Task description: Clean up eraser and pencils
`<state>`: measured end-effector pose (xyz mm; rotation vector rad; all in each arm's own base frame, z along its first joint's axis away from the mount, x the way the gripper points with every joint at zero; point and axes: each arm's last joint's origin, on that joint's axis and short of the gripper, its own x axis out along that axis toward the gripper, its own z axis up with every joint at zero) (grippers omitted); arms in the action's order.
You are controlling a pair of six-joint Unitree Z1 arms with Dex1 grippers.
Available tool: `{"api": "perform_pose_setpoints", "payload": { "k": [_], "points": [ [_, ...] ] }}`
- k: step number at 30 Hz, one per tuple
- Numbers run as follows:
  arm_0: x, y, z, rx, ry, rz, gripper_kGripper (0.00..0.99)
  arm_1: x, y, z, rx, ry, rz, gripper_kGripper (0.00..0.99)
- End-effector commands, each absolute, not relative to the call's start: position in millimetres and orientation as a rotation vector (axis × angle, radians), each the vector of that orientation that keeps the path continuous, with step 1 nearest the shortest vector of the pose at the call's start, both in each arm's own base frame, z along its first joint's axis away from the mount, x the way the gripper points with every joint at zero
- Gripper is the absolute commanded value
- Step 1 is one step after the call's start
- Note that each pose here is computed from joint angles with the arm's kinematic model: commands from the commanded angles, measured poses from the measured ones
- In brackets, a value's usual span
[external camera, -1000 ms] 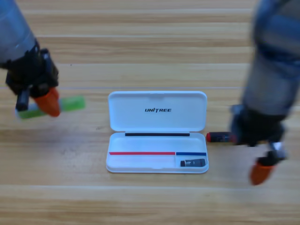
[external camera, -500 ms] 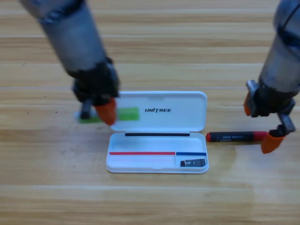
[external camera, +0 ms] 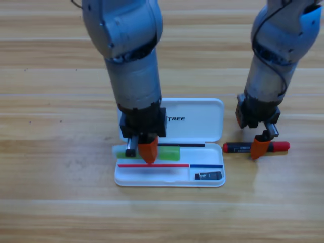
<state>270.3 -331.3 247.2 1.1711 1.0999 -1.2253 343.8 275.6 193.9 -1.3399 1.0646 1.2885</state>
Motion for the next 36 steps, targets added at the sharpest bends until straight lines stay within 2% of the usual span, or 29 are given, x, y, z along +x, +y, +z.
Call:
{"api": "perform_pose_setpoints", "payload": {
  "k": [1,2,4,5,6,14,23,36],
  "points": [
    [269.4,-344.3,219.2,1.188,1.168,-1.244,0.0,359.0,267.3,153.5,-1.363,1.151,1.303,0.739],
    [269.2,-345.0,218.9,1.189,1.167,-1.245,0.0,357.9,266.5,152.6,-1.368,1.159,1.313,0.689],
    [270.3,-345.6,216.6,1.187,1.171,-1.245,0.0,355.8,264.8,150.6,-1.384,1.18,1.338,0.448],
    [270.4,-345.9,216.9,1.183,1.17,-1.247,0.0,354.9,264.0,150.0,-1.388,1.192,1.342,0.244],
    [270.4,-346.0,215.6,1.183,1.175,-1.249,0.0,353.3,262.6,149.9,-1.389,1.21,1.347,0.0],
    [269.9,-348.4,209.5,1.175,1.193,-1.256,0.0,343.3,254.8,169.0,-1.336,1.241,1.276,0.0],
    [270.1,-349.0,206.8,1.163,1.208,-1.248,0.0,329.8,245.9,227.6,-1.274,1.135,1.185,0.0],
    [269.2,-353.8,204.4,1.151,1.21,-1.247,0.0,315.5,247.5,227.3,-1.28,1.15,1.198,0.0]
  ]
}}
